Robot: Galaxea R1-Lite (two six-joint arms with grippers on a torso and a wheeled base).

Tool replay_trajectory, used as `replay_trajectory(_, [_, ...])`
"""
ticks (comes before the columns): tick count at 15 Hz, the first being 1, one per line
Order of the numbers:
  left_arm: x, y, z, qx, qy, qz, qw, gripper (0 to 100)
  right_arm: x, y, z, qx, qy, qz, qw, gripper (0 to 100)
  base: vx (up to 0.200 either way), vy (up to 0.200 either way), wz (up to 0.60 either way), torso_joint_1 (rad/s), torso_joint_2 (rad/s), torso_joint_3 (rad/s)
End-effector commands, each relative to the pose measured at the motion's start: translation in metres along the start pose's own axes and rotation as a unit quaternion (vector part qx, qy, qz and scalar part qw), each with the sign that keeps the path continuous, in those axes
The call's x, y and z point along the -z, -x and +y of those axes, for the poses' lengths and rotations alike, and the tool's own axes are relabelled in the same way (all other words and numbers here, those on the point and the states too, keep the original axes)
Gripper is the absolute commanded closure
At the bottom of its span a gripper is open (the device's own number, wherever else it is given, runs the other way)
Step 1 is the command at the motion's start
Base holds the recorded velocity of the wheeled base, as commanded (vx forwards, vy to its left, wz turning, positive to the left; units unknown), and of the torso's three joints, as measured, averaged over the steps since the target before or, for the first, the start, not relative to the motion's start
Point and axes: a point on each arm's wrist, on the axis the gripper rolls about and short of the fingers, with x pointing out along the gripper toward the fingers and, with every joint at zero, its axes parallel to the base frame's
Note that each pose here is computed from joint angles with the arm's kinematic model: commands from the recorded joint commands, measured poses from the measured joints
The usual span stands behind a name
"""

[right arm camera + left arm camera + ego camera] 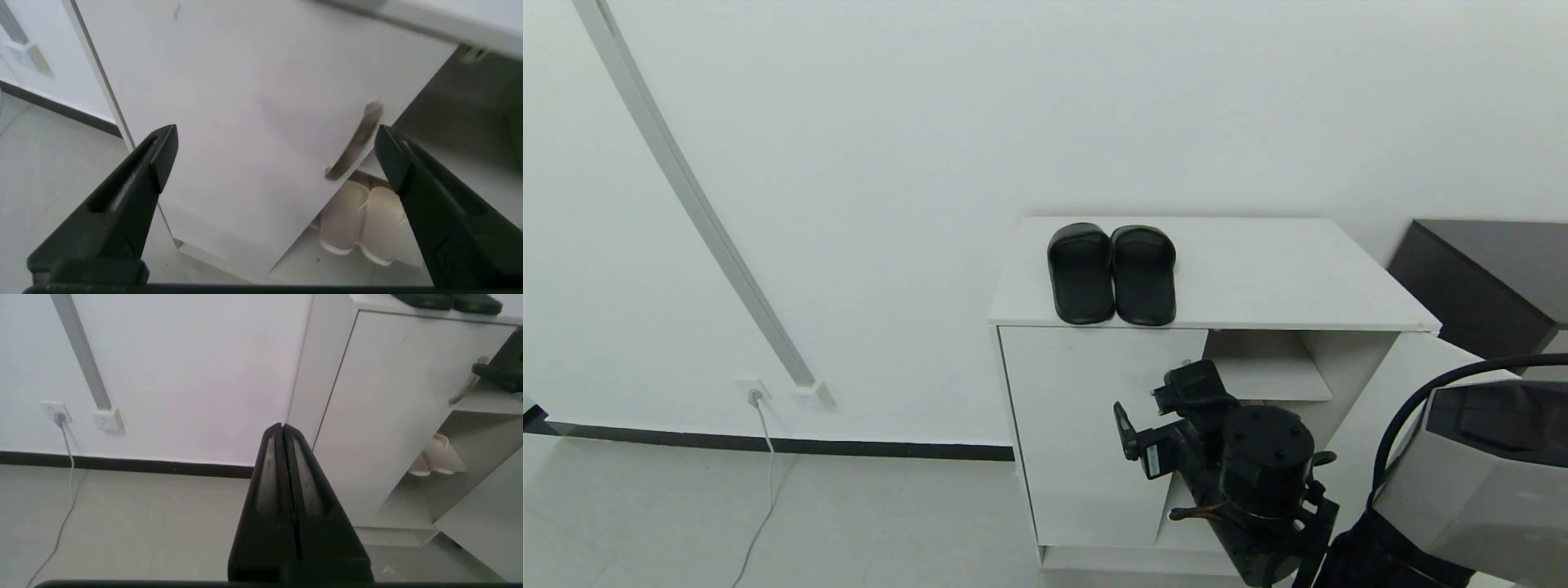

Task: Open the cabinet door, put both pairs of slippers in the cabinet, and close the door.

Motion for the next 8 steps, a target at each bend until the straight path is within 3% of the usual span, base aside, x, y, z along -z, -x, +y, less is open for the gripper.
replay_trajectory(1, [0.0, 0.0, 0.0, 0.0, 0.0, -0.001, 1.0, 100, 0.0, 0.0, 0.001, -0.001, 0.0, 0.0, 1.0, 0, 0.0, 0.0, 0.0, 0.261, -0.58, -0.33])
replay_trajectory(5, [0.0, 0.0, 0.0, 0.0, 0.0, -0.001, 1.0, 100, -0.003, 0.0, 0.0, -0.003, 0.0, -0.013, 1.0, 0, 0.0, 0.0, 0.0, 0.248, -0.56, -0.301])
replay_trajectory(7, [0.0, 0.0, 0.0, 0.001, 0.0, -0.001, 1.0, 100, -0.005, -0.001, 0.001, -0.007, 0.019, -0.022, 1.0, 0, 0.0, 0.0, 0.0, 0.093, -0.2, -0.1])
replay_trajectory(8, [0.0, 0.0, 0.0, 0.001, -0.001, 0.0, 1.0, 100, -0.013, -0.001, 0.0, -0.015, 0.015, -0.047, 0.999, 0, 0.0, 0.0, 0.0, 0.0, 0.0, 0.0])
